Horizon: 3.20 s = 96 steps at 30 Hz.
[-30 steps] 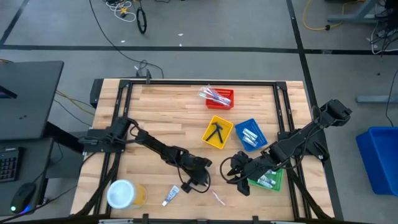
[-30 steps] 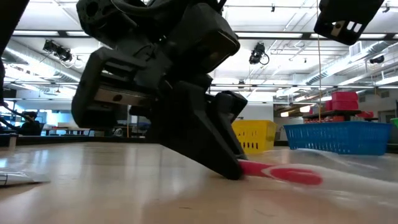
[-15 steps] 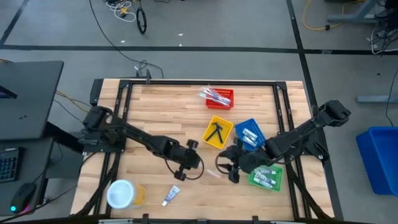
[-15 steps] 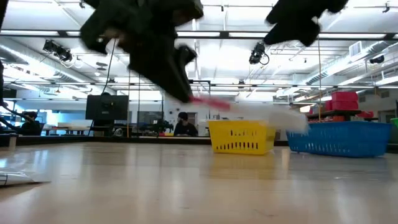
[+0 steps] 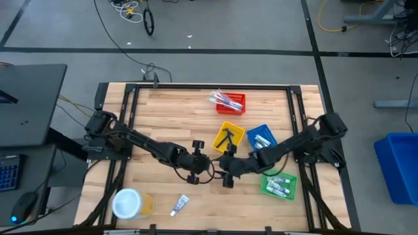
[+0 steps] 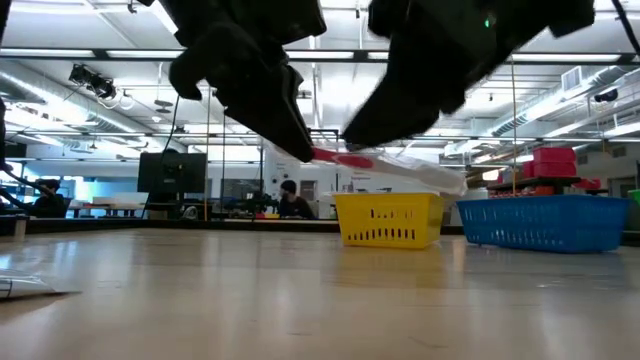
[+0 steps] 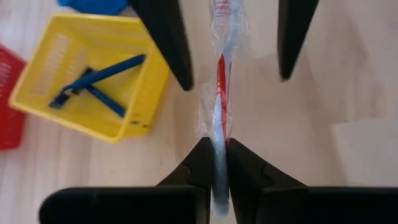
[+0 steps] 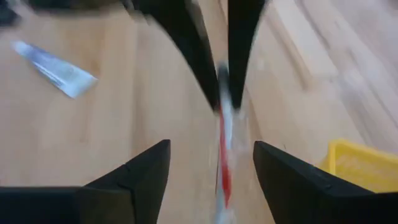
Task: Pick & Place Travel size toiletries
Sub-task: Put the orange toothbrush into the red bin
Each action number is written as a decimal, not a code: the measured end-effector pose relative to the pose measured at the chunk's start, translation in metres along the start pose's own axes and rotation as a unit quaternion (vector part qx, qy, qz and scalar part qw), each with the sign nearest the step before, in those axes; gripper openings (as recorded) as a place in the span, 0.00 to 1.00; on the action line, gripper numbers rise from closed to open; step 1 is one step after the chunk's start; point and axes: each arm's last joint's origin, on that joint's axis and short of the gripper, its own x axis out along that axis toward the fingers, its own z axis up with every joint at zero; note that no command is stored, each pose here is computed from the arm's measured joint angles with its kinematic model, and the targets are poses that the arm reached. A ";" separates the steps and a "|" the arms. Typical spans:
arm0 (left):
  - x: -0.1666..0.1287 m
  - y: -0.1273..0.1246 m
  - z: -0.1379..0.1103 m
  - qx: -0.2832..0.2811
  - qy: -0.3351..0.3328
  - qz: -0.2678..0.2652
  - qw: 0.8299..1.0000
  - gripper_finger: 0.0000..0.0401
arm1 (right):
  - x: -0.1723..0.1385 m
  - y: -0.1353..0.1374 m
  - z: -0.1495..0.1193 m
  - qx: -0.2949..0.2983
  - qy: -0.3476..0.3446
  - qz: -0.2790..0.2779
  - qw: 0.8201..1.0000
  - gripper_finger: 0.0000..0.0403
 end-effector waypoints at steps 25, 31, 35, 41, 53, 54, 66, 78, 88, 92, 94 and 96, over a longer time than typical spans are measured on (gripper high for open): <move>0.001 0.004 -0.005 -0.029 0.024 0.024 0.999 0.11 | 0.016 -0.005 -0.014 -0.075 0.025 -0.072 0.994 0.07; 0.001 0.004 -0.004 -0.030 0.020 0.027 0.999 0.15 | 0.016 -0.006 -0.014 -0.074 0.024 -0.072 0.994 0.06; 0.001 0.004 -0.002 -0.033 0.012 0.027 0.999 0.18 | 0.016 -0.006 -0.014 -0.074 0.024 -0.072 0.994 0.06; 0.001 0.004 -0.002 -0.034 0.010 0.029 0.999 0.23 | 0.016 -0.006 -0.014 -0.068 0.024 -0.072 0.995 0.05; -0.019 -0.002 0.001 -0.035 -0.002 0.045 0.998 0.37 | 0.016 -0.007 -0.018 -0.034 0.042 -0.074 0.996 0.05; -0.025 -0.001 0.002 -0.043 -0.003 0.046 0.998 0.38 | 0.016 -0.007 -0.018 -0.035 0.042 -0.074 0.996 0.05; -0.127 0.057 -0.013 -0.113 -0.003 0.108 0.988 0.33 | -0.019 -0.026 0.031 -0.066 0.040 -0.101 0.992 0.06; -0.191 0.098 -0.033 -0.140 -0.051 0.192 0.970 0.29 | -0.044 -0.168 0.064 -0.006 0.073 -0.184 0.980 0.07; -0.193 0.112 -0.037 -0.147 -0.044 0.213 0.965 0.29 | -0.026 -0.278 0.034 0.014 0.075 -0.183 0.980 0.07; -0.192 0.116 -0.038 -0.153 -0.041 0.217 0.963 0.29 | -0.016 -0.295 0.020 0.039 0.083 -0.153 0.984 0.07; -0.192 0.117 -0.038 -0.155 -0.041 0.217 0.963 0.29 | -0.009 -0.301 0.012 0.044 0.098 -0.155 0.982 0.07; -0.192 0.118 -0.038 -0.157 -0.041 0.219 0.962 0.29 | -0.003 -0.305 0.006 0.040 0.110 -0.156 0.981 0.07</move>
